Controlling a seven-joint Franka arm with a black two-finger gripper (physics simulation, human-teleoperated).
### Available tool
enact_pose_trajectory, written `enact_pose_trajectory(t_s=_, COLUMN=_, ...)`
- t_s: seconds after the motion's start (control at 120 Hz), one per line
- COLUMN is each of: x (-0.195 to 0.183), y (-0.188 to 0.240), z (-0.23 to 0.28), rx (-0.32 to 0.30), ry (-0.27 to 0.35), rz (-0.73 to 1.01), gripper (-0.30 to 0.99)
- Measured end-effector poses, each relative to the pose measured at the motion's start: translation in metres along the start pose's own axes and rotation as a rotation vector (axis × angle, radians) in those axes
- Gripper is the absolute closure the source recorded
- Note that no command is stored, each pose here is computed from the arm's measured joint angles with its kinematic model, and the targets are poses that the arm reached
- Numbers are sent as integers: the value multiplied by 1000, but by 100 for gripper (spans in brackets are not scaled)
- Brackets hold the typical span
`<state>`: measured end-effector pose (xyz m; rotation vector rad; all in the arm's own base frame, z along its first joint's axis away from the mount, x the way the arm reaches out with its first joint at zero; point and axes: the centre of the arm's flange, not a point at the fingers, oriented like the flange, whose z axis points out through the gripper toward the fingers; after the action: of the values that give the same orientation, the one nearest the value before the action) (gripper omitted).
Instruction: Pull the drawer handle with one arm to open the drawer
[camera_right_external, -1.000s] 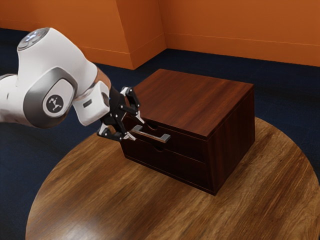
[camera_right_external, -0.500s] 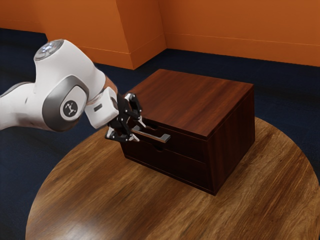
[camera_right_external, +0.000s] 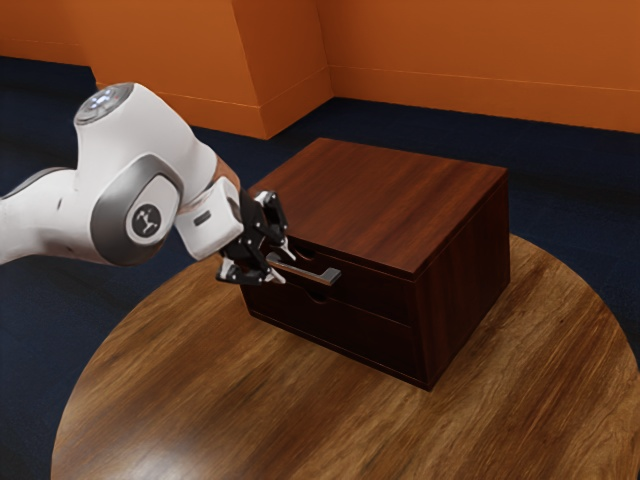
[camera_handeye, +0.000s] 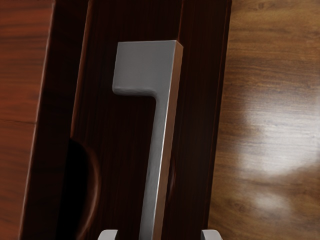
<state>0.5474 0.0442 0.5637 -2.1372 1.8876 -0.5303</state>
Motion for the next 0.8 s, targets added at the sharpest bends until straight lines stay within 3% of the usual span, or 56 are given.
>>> enact_pose_trajectory(t_s=0.8, x=11, y=25, z=-4, rx=-14, ry=11, rz=3, gripper=62)
